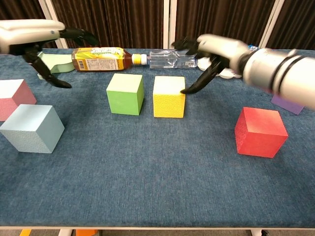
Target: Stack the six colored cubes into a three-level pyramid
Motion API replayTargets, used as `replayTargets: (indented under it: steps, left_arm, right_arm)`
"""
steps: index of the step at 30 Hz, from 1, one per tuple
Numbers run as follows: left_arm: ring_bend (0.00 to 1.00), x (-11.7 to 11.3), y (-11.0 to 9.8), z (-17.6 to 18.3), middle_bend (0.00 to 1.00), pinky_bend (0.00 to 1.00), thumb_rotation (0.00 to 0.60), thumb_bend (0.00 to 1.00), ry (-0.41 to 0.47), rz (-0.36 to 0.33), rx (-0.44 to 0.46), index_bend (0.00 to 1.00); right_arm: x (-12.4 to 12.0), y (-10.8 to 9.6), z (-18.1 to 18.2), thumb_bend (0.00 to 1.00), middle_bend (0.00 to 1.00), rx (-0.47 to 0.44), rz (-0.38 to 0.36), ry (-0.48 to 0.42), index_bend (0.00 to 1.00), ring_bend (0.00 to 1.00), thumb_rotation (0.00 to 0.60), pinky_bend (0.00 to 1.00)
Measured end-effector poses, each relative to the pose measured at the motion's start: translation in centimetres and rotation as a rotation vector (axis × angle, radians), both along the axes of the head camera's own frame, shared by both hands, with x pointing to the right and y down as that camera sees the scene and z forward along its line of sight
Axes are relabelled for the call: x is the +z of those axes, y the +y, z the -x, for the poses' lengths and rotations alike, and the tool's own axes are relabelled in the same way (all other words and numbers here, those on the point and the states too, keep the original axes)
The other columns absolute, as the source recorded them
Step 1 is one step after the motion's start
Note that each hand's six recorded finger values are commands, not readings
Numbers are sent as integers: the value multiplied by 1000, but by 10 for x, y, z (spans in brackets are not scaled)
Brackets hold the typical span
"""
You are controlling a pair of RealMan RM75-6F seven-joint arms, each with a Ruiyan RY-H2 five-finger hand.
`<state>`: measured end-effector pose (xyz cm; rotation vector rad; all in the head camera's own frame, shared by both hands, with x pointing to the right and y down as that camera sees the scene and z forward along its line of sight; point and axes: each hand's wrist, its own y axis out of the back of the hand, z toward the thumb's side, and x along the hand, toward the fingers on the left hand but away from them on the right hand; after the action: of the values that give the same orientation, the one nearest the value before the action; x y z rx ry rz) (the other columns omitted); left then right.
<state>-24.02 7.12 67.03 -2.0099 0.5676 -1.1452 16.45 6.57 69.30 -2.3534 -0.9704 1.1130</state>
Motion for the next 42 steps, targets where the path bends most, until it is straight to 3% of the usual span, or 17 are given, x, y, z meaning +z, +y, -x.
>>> replayTargets:
  steps: [7,13,23,32,42]
  left_arm:
    - [115,19,-7,-34,102,52,600,130,10,59,39,123]
    - [115,36,-7,-55,102,52,600,129,9,85,47,123]
    - [118,57,1,-81,209,52,600,131,15,132,42,135]
    - [263,67,-5,-95,434,55,600,138,37,102,-3,292]
    - [273,66,-7,-107,438,55,600,140,45,101,9,300]
  right_arm:
    - [-64,-24,-61,73,27,52,-123,39,0,0,600,0]
    - [-102,-24,-109,73,31,106,-189,84,0,0,600,0]
    - [-93,-16,-126,75,37,127,-153,74,0,0,600,0]
    - [-86,-14,-136,75,45,139,-137,64,0,0,600,0]
    - [-84,-14,-142,75,49,142,-136,61,0,0,600,0]
